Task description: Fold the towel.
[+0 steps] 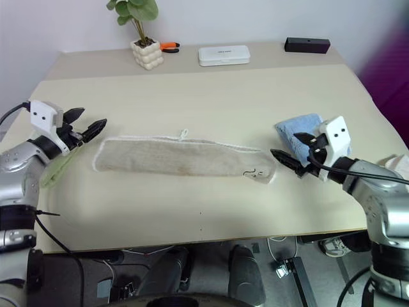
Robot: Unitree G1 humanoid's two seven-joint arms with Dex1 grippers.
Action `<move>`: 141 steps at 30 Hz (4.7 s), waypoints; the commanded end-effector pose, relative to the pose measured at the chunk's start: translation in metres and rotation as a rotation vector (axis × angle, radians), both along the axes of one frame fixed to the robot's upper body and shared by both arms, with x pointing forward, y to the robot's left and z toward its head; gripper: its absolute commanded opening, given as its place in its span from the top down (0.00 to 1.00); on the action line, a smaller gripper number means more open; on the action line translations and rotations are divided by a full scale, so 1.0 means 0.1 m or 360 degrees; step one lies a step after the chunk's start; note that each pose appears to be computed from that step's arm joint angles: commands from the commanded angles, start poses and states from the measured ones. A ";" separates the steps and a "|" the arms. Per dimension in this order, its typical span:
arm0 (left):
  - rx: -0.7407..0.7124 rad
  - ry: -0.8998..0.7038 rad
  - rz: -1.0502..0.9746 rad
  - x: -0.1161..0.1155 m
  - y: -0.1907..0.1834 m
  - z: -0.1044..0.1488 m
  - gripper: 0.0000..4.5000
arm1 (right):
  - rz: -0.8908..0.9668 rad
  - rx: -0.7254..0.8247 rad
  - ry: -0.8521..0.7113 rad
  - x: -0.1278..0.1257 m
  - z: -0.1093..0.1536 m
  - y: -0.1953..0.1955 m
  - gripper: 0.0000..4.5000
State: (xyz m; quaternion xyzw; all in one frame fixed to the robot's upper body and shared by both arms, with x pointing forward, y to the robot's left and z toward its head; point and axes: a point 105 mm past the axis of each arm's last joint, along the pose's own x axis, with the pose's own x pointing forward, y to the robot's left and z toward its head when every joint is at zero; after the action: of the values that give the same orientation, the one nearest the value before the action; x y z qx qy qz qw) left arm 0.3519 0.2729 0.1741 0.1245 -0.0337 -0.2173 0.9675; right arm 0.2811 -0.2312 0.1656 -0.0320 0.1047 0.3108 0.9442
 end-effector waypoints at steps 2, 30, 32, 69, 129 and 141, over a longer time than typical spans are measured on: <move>0.0125 0.0071 -0.0480 -0.33 -0.76 -0.14 0.17 | 0.0207 0.0361 0.0128 -0.39 0.07 0.35 0.02; 0.0046 0.0227 -0.0920 -0.76 -1.57 -0.40 0.17 | -0.1109 0.1360 0.0943 0.10 -0.55 0.30 0.21; 0.0041 0.0229 -0.0918 -0.77 -1.57 -0.41 0.17 | -0.1089 0.1387 0.0923 0.13 -0.50 0.31 0.41; 0.0015 0.0214 -0.0648 -0.72 -1.21 -0.28 0.17 | 0.0265 -0.0047 0.0341 0.28 -0.38 1.83 0.99; -0.1515 0.0899 0.0469 -0.48 -0.63 -0.82 0.64 | 0.1086 -0.0465 -0.0757 -0.04 0.19 1.93 0.00; -0.1288 0.0287 0.0443 -0.56 -0.06 -0.11 0.99 | 0.0988 -0.0612 -0.0668 -0.02 -0.01 1.66 0.00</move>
State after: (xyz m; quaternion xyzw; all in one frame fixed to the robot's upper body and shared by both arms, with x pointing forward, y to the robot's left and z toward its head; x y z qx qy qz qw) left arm 0.3018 0.2588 0.1431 -0.3186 0.0237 -0.0582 0.9458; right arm 0.2799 -0.0622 0.1536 -0.2892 -0.0261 0.5483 0.7843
